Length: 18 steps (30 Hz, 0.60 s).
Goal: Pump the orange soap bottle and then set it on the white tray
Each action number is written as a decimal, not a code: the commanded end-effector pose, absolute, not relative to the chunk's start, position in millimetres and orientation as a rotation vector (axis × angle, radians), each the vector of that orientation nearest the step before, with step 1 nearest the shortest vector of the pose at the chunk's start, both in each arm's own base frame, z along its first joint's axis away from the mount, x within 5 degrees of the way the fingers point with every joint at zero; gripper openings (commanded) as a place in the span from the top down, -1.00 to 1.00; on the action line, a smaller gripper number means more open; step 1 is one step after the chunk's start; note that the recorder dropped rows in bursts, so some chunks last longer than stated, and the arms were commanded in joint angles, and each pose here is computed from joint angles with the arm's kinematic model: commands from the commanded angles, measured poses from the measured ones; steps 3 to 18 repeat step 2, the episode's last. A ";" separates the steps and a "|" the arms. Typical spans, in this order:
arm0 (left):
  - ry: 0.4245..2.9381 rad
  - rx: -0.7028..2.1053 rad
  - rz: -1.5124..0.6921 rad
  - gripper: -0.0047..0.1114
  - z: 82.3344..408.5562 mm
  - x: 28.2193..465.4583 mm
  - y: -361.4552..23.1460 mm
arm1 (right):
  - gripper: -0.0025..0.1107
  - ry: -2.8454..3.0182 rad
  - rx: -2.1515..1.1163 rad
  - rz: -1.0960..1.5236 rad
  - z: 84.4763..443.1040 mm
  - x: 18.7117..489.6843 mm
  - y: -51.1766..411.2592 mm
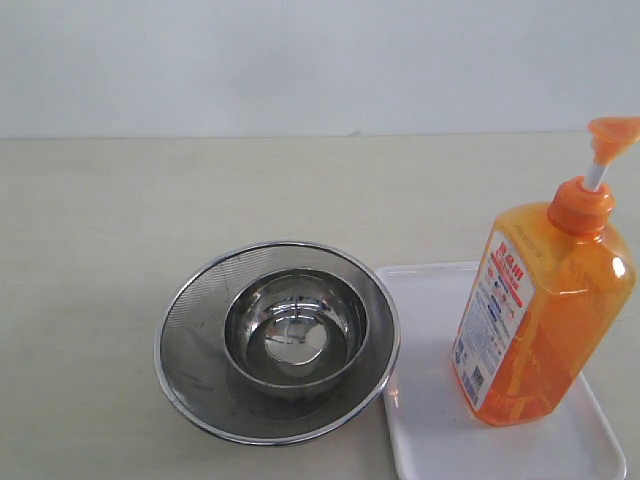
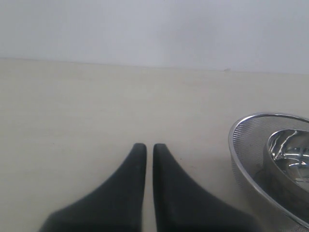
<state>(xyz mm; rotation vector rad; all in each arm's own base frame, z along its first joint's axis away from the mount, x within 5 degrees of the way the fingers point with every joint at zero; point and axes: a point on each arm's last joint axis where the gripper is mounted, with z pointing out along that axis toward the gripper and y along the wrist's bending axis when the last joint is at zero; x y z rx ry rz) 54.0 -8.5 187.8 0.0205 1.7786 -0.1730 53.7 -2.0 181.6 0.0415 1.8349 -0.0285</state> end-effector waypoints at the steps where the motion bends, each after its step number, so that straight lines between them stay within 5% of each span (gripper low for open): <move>1: 1.783 0.011 -0.178 0.84 186.4 53.9 -8.4 | 0.96 1.817 0.035 -0.033 183.1 53.7 -2.1; 18: 1.783 0.011 -0.178 0.84 186.4 53.9 -8.4 | 0.96 1.817 0.035 -0.033 183.1 53.7 -2.1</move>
